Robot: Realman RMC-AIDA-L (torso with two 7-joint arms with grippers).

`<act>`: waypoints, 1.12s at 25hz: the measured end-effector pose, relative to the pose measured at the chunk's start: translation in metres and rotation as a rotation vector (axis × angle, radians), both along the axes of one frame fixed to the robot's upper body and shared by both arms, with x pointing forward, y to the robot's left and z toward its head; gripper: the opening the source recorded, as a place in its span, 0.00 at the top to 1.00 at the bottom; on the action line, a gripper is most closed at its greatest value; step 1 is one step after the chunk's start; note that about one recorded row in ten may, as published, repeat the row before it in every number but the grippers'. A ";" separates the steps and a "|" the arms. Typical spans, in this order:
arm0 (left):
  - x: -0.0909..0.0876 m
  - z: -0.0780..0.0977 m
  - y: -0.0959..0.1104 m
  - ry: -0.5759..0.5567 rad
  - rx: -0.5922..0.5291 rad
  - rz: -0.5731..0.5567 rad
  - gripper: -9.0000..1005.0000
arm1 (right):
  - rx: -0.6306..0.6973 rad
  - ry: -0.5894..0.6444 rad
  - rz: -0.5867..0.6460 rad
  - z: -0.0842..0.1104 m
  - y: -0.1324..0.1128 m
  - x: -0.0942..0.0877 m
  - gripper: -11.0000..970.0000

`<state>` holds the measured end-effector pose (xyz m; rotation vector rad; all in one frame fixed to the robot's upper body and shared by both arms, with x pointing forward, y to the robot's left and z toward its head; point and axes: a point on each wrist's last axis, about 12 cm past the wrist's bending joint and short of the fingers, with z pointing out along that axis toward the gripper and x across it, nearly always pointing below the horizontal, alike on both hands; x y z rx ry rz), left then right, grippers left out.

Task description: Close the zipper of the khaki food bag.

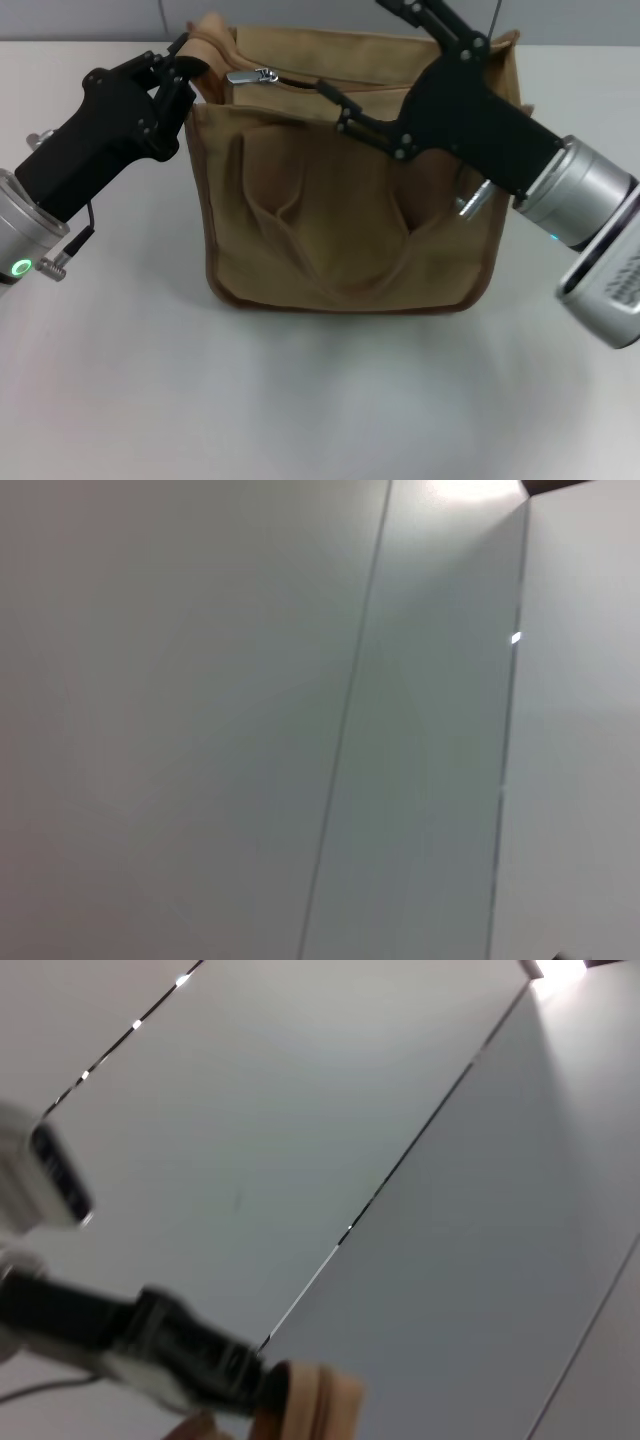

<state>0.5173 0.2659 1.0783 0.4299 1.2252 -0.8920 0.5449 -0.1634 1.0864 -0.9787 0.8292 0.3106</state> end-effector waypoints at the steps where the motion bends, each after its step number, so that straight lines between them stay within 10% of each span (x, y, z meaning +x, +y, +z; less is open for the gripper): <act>1: 0.000 0.001 -0.001 -0.007 -0.005 -0.008 0.93 | -0.015 -0.015 -0.006 -0.001 0.002 0.000 0.17; 20: 0.029 0.019 -0.042 0.003 -0.028 -0.157 0.93 | -0.172 -0.067 -0.064 -0.009 0.022 0.009 0.17; 28: 0.028 0.019 -0.041 0.005 -0.034 -0.149 0.93 | 0.014 0.106 -0.080 -0.012 0.023 -0.005 0.17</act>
